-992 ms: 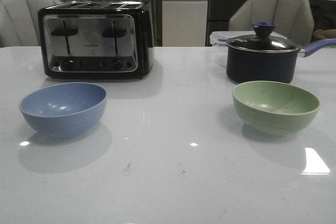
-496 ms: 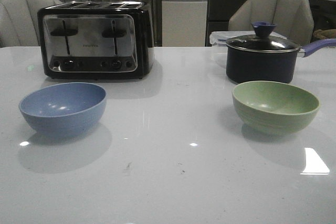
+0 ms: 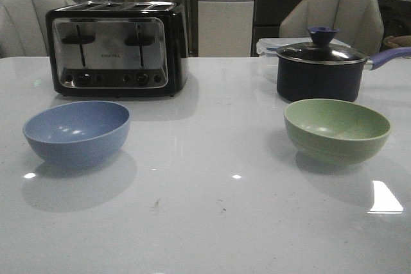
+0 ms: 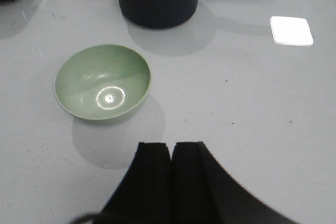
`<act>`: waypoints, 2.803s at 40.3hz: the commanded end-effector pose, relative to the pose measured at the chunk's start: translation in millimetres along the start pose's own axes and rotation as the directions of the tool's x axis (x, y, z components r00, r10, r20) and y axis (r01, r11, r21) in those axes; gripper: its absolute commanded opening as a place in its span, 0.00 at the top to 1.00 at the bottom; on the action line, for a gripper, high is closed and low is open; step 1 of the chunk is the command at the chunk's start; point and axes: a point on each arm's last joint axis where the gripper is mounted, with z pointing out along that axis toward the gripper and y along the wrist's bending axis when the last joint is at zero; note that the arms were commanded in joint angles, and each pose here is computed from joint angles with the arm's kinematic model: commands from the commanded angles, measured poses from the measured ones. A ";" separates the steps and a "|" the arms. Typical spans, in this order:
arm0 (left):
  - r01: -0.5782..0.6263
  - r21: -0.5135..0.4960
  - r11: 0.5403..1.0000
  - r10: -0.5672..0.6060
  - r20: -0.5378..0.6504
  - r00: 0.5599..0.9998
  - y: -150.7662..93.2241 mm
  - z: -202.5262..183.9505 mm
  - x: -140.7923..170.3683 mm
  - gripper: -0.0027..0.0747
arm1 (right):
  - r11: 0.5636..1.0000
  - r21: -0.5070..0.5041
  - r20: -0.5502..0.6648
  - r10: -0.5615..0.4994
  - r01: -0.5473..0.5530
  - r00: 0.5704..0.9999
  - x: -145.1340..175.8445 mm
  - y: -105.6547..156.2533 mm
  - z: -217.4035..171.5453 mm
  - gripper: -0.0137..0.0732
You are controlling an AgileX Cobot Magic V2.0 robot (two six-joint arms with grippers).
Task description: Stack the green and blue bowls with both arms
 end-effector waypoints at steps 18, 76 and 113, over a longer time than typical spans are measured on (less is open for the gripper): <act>-0.057 -0.044 0.997 0.053 -0.081 0.995 6.1 40.3 -12.8 0.47 | 1.000 0.013 -0.160 0.003 -0.001 0.987 -10.9 -1.4 69.2 0.30; -0.057 -0.040 0.998 0.050 -0.157 0.986 7.1 61.7 -8.9 0.44 | 0.990 -0.138 -0.515 -0.051 -0.024 0.856 -86.7 42.0 241.2 0.75; -0.057 -0.040 0.998 0.050 -0.157 0.986 7.1 61.7 -8.9 0.54 | 0.880 -0.458 -0.466 -0.356 0.124 0.810 -37.5 191.6 237.1 0.41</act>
